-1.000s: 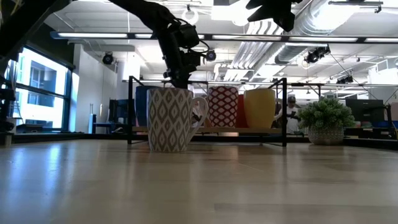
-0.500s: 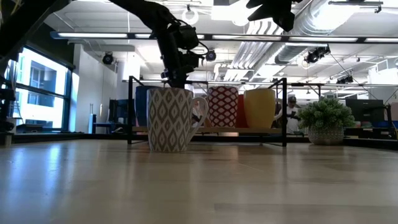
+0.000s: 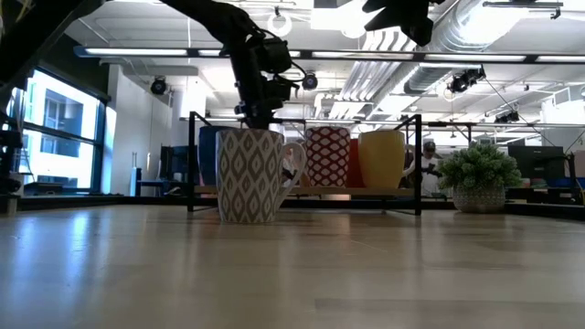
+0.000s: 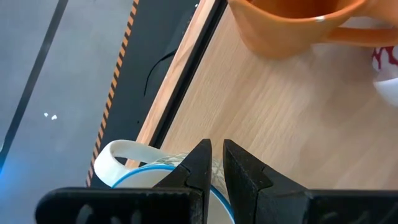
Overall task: Place coffee mugs
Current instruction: Adjust the white blue mug on the shelf, then put the white gray mug on the shelf
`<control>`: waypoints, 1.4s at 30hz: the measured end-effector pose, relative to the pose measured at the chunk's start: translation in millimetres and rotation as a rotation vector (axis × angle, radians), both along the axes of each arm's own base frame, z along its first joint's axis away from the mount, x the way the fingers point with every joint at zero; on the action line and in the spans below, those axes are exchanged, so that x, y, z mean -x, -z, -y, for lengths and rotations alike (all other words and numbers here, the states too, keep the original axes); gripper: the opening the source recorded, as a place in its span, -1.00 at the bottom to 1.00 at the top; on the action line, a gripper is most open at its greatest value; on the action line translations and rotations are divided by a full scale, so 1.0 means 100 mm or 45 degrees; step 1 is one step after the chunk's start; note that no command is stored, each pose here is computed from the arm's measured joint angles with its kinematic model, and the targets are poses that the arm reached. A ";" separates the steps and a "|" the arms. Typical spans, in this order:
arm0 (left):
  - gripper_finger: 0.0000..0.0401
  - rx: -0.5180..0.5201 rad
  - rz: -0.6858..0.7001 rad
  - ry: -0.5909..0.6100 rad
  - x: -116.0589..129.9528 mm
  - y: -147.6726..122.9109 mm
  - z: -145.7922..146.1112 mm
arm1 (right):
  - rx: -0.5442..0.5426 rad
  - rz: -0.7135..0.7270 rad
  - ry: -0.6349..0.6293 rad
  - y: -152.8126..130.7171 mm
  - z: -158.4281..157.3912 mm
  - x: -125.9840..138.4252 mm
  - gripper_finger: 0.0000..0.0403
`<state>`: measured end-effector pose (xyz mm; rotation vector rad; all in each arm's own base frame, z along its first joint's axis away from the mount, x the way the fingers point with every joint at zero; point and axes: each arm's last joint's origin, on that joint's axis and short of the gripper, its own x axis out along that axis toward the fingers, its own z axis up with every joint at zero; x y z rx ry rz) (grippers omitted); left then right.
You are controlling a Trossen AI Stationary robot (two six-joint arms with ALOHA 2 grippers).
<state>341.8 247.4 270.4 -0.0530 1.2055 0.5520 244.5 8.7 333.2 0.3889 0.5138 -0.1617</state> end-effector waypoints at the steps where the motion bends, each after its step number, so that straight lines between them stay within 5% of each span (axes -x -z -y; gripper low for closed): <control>1: -0.85 0.000 -0.004 -0.001 0.00 0.00 0.00 | 0.000 -0.002 0.000 0.00 0.00 0.00 -0.48; 18: -0.85 -0.022 -0.048 -0.007 0.02 0.01 0.00 | -0.012 -0.009 -0.023 0.01 -0.01 0.00 -0.48; 31: -0.85 -0.236 0.131 0.075 -0.13 -0.24 -0.07 | -0.010 -0.056 -0.022 0.04 0.00 0.02 -0.48; 36: -0.85 -0.156 0.310 0.183 -0.08 -0.61 0.14 | 0.019 -0.105 0.001 0.07 0.00 0.04 -0.48; 42: -0.85 -0.030 0.277 0.292 -0.04 -0.75 0.54 | 0.125 -0.178 0.057 0.11 0.05 0.08 -0.48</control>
